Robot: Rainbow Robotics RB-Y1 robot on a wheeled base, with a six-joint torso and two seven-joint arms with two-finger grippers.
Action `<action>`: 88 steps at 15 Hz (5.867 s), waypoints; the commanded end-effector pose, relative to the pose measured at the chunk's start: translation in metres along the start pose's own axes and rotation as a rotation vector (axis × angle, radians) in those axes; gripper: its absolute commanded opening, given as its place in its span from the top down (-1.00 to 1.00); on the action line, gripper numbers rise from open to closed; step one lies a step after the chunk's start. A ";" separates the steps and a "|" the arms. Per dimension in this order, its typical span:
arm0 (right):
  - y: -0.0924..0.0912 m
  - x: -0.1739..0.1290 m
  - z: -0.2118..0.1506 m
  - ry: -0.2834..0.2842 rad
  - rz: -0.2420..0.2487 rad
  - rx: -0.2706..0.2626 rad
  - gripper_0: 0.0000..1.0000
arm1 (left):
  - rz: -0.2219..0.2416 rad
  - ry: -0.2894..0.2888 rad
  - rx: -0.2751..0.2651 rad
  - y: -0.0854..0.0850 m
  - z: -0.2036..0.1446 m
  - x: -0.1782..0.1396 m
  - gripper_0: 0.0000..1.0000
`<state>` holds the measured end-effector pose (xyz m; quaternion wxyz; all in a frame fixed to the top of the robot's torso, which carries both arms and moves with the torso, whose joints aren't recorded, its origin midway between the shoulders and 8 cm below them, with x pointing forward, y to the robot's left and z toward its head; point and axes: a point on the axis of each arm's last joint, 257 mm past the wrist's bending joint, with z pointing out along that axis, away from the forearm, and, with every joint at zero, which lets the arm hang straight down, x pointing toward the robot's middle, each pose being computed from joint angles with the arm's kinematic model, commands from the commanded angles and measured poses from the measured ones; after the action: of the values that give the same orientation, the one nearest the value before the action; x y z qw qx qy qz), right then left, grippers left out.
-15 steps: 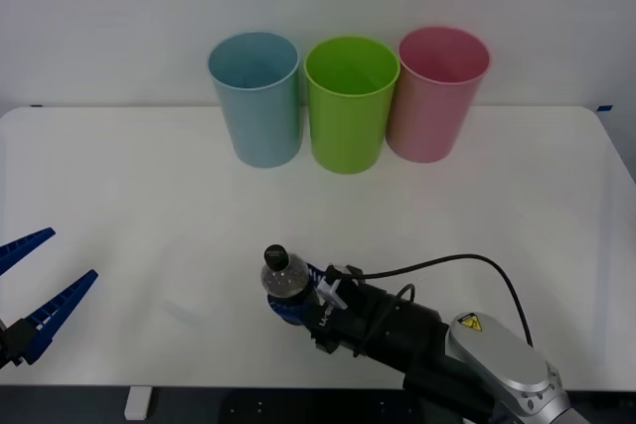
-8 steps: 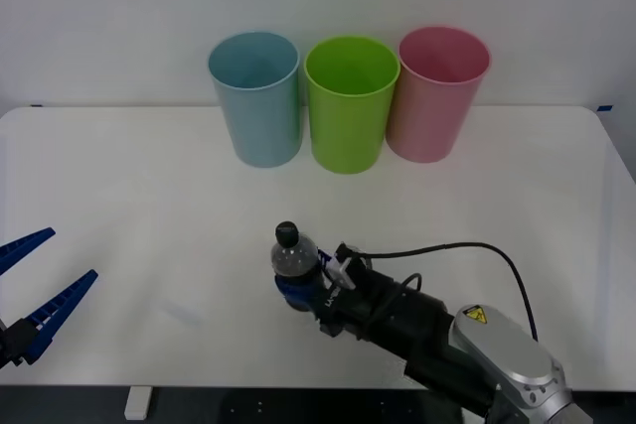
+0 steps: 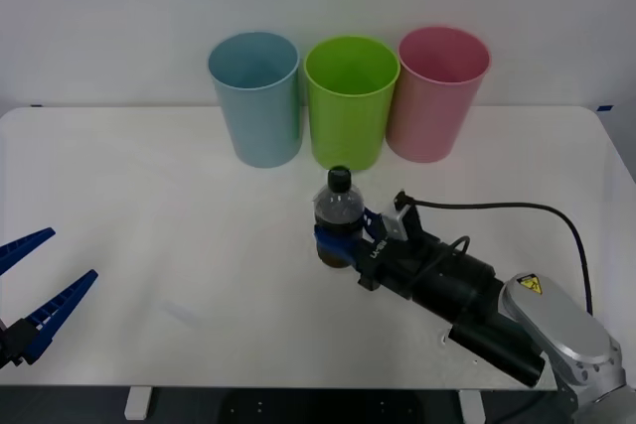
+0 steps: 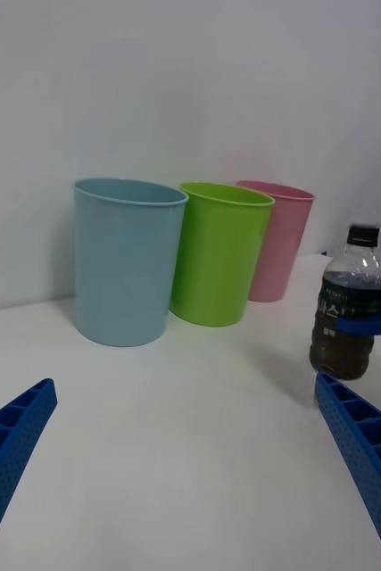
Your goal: Grasp the object on the table and drop it into the matching bin: aluminum can to the light blue bin, PET bottle to the pink bin.
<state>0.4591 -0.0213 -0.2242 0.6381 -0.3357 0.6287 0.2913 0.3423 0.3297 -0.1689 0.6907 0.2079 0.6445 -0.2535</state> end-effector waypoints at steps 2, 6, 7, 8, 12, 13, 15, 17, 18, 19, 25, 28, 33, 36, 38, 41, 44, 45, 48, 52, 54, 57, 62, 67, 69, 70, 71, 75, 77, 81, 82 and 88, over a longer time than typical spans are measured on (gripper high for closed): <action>-0.029 -0.037 -0.023 -0.057 0.054 0.029 1.00 | 0.000 0.000 0.000 0.000 0.000 0.000 -1.00; -0.059 -0.081 -0.051 -0.110 0.098 0.064 1.00 | 0.000 0.000 0.000 0.000 0.000 0.000 -1.00; -0.069 -0.091 -0.058 -0.120 0.103 0.076 1.00 | 0.000 0.000 0.000 0.000 0.000 0.000 -1.00; -0.077 -0.101 -0.064 -0.131 0.112 0.085 1.00 | 0.000 0.000 0.000 0.000 0.000 0.000 -1.00; -0.110 -0.155 -0.089 -0.196 0.129 0.123 1.00 | 0.000 0.000 0.000 0.000 0.000 0.000 -1.00; -0.116 -0.168 -0.093 -0.208 0.134 0.126 1.00 | 0.000 0.000 0.000 0.000 0.000 0.000 -1.00; -0.129 -0.189 -0.097 -0.225 0.132 0.135 1.00 | 0.000 0.000 0.000 0.000 0.000 0.000 -1.00; -0.145 -0.210 -0.098 -0.243 0.125 0.163 1.00 | 0.000 0.000 0.000 0.000 0.000 0.000 -1.00; -0.151 -0.217 -0.099 -0.250 0.126 0.175 1.00 | 0.000 0.000 0.000 0.000 0.000 0.000 -1.00; -0.159 -0.225 -0.098 -0.256 0.114 0.188 1.00 | 0.000 0.000 0.000 0.000 0.000 0.000 -1.00; -0.226 -0.251 -0.080 -0.261 0.070 0.259 1.00 | 0.000 0.000 0.000 0.000 0.000 0.000 -1.00; -0.252 -0.251 -0.066 -0.237 0.063 0.290 1.00 | 0.000 0.000 0.000 0.000 0.000 0.000 -1.00; -0.286 -0.246 -0.037 -0.195 0.033 0.365 1.00 | 0.000 0.000 0.000 0.000 0.000 0.000 -1.00; -0.302 -0.241 -0.020 -0.177 0.024 0.406 0.96 | 0.000 0.000 0.000 0.000 0.000 0.000 -1.00; -0.313 -0.235 -0.011 -0.166 0.018 0.448 0.91 | 0.000 0.000 0.000 0.000 0.000 0.000 -1.00; -0.323 -0.228 -0.003 -0.150 0.013 0.486 0.87 | 0.000 0.000 0.000 0.000 0.000 0.000 -1.00; -0.323 -0.228 -0.002 -0.147 0.004 0.487 0.82 | 0.000 0.000 0.000 0.000 0.000 0.000 -1.00; -0.324 -0.227 -0.003 -0.147 0.006 0.488 0.81 | 0.000 0.000 0.000 0.000 0.000 0.000 -1.00; -0.323 -0.227 -0.002 -0.146 0.001 0.487 -0.27 | 0.000 0.000 0.000 0.000 0.000 0.000 -1.00; -0.321 -0.225 -0.001 -0.140 -0.004 0.479 -1.00 | 0.000 0.000 0.000 0.000 0.000 0.000 -1.00; -0.320 -0.225 0.000 -0.138 -0.008 0.478 -1.00 | 0.000 0.000 0.000 0.000 0.000 0.000 -1.00; -0.314 -0.224 0.003 -0.143 0.006 0.447 -1.00 | 0.000 0.000 0.000 0.000 0.000 0.000 -1.00; -0.284 -0.222 -0.008 -0.174 -0.011 0.399 -1.00 | 0.000 0.000 0.000 0.000 0.000 0.000 -1.00; -0.242 -0.207 -0.031 -0.181 -0.026 0.333 -1.00 | 0.000 0.000 0.000 0.000 0.000 0.000 -1.00; -0.224 -0.198 -0.042 -0.172 -0.022 0.287 -1.00 | 0.000 0.000 0.000 0.000 0.000 0.000 -1.00; -0.215 -0.195 -0.049 -0.168 -0.024 0.260 -1.00 | 0.000 0.000 0.000 0.000 0.000 0.000 -1.00; -0.208 -0.190 -0.056 -0.162 -0.028 0.236 -1.00 | 0.000 0.000 0.000 0.000 0.000 0.000 -1.00; -0.180 -0.168 -0.082 -0.130 -0.034 0.132 -1.00 | 0.000 0.000 0.000 0.000 0.000 0.000 -1.00; -0.170 -0.161 -0.092 -0.114 -0.048 0.088 -1.00 | 0.000 0.000 0.000 0.000 0.000 0.000 -1.00; -0.145 -0.135 -0.117 -0.069 -0.066 -0.005 -1.00 | 0.000 0.000 0.000 0.000 0.000 0.000 -1.00; -0.139 -0.129 -0.123 -0.058 -0.071 -0.026 -1.00 | 0.000 0.000 0.000 0.000 0.000 0.000 -1.00; -0.101 -0.086 -0.154 -0.005 -0.086 -0.126 -1.00 | 0.000 0.000 0.000 0.000 0.000 0.000 -1.00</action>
<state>0.4485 -0.2012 -0.1246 0.6347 -0.3993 0.5911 0.2973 0.3423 0.3297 -0.1689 0.6907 0.2079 0.6446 -0.2534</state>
